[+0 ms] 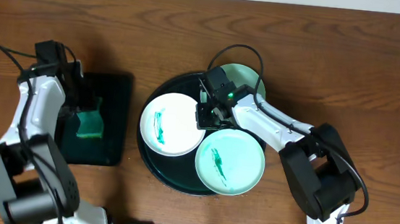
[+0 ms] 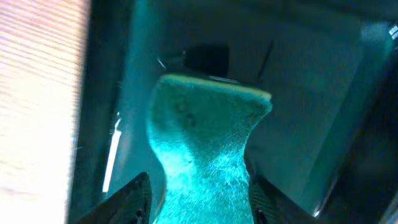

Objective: Clean dirty plates on tray and stack at the side
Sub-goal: 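Grasp the green sponge from the black tray with the left gripper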

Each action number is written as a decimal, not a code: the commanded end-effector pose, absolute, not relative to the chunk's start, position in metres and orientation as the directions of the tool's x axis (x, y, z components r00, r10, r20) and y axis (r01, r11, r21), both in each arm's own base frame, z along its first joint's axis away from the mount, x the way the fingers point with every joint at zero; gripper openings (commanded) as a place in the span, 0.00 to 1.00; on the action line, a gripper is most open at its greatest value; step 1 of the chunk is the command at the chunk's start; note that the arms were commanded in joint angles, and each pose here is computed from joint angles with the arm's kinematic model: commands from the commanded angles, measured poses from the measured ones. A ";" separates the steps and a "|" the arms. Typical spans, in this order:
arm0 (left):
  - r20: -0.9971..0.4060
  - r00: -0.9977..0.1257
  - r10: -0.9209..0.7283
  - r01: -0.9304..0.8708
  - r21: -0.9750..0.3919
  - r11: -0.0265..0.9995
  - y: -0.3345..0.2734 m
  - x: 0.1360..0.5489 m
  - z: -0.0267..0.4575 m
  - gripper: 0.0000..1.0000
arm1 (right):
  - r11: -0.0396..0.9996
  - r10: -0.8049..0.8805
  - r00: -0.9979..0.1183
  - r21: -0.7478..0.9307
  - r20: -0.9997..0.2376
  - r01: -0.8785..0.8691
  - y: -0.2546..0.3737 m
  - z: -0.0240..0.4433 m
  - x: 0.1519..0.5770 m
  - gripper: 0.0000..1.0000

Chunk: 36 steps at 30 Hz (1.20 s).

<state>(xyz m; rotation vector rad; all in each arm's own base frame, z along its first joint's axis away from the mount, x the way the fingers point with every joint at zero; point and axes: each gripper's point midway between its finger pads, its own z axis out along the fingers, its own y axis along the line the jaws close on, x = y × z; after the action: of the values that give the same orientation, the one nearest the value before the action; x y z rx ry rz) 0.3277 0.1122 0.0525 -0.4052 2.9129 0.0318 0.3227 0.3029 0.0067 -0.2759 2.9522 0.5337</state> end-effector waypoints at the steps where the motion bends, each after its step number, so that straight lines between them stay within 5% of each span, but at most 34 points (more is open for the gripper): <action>1: -0.160 -0.957 -0.241 -0.236 -0.050 0.971 0.105 0.330 0.038 0.51 | 0.904 -0.192 -0.968 0.356 -0.162 -0.239 0.314 0.009 0.321 0.01; 8: -0.127 -0.962 -0.242 -0.237 -0.053 0.970 0.105 0.330 0.022 0.35 | 0.904 -0.188 -0.969 0.357 -0.161 -0.234 0.312 0.009 0.322 0.01; 24: -0.022 -0.966 -0.258 -0.256 -0.066 0.965 0.100 0.316 -0.012 0.33 | 0.904 -0.188 -0.969 0.358 -0.160 -0.235 0.312 0.009 0.322 0.01; 25: -0.022 -0.964 -0.264 -0.262 -0.071 0.962 0.099 0.316 -0.011 0.20 | 0.904 -0.188 -0.969 0.359 -0.160 -0.235 0.312 0.009 0.322 0.01; 26: -0.025 -0.964 -0.265 -0.263 -0.075 0.962 0.098 0.317 -0.011 0.08 | 0.903 -0.188 -0.969 0.359 -0.161 -0.235 0.312 0.009 0.322 0.01; 36: -0.165 -0.935 -0.314 -0.296 -0.126 0.947 0.096 0.338 0.060 0.07 | 0.901 -0.188 -0.969 0.365 -0.158 -0.234 0.313 0.010 0.321 0.01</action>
<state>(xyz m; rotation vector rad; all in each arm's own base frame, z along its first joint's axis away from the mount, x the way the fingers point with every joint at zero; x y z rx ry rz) 0.3222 0.1041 0.0193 -0.4565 3.0258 -0.0713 0.3223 0.3030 0.0067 -0.2775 2.9543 0.5382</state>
